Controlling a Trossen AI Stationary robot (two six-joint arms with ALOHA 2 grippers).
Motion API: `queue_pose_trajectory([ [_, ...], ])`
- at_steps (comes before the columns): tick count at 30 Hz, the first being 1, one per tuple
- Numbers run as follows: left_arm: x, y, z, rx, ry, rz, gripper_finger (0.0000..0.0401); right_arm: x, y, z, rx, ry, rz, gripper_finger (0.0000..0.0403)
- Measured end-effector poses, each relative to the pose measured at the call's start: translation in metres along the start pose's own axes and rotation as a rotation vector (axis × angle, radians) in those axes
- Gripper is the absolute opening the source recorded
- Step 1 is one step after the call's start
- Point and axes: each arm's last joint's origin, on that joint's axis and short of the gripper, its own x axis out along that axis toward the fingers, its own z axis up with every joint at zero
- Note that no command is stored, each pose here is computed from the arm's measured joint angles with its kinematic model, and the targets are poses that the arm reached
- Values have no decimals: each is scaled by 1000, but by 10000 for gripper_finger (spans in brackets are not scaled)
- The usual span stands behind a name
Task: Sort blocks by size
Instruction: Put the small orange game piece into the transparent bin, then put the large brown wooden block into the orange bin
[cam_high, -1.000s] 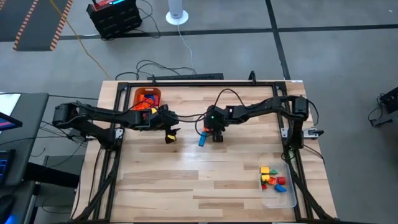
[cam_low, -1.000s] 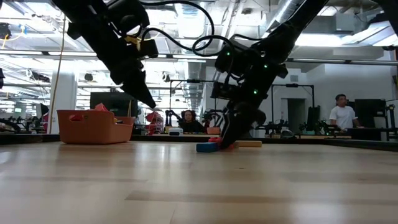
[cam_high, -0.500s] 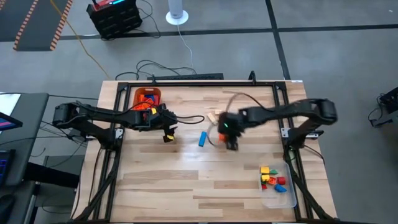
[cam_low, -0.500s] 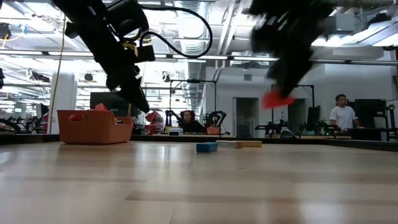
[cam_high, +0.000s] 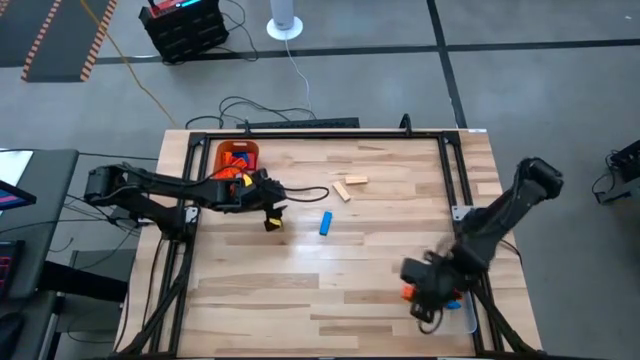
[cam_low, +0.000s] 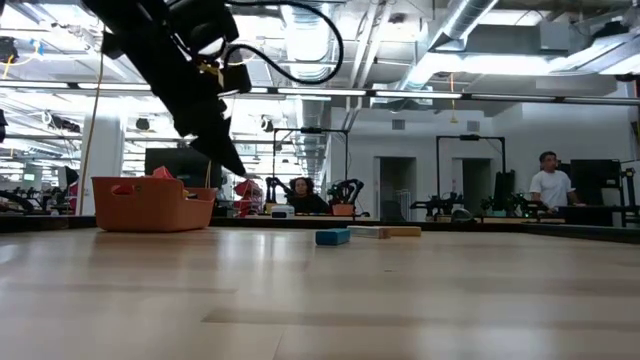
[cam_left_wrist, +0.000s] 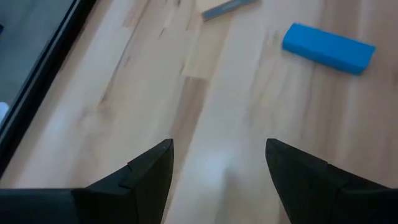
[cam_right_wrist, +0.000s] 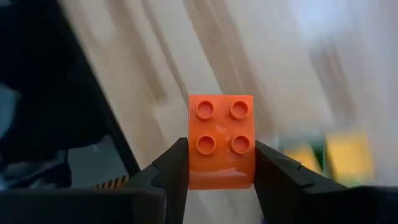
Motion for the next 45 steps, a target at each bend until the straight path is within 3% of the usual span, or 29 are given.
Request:
queue_pose_trajectory([
  [8,-7,-21,1,-20,-26,-161,249,9,-8,-56,277,69,-312,186],
  [13,-10,-27,2,-8,-35,-180,249,5,-6,-58,293,90,-303,205],
  [19,-10,-27,4,-15,-55,-182,249,-22,-1,-40,302,90,-337,206],
  [22,-10,-27,5,-15,-73,-183,249,-34,-5,-25,252,13,-397,203],
  [26,-10,-27,8,-3,-101,-183,249,-37,-18,10,106,-245,-506,203],
  [29,-10,-27,9,-5,-113,-184,249,-33,-31,44,8,-359,-575,205],
  [33,-10,-27,9,-4,-111,-183,249,-23,-53,99,-102,-414,-573,208],
  [38,-10,-27,8,16,-107,-181,249,-9,-102,157,-198,-464,-507,208],
  [45,-10,-26,2,22,-41,-177,249,9,-190,185,-150,-507,-477,208],
])
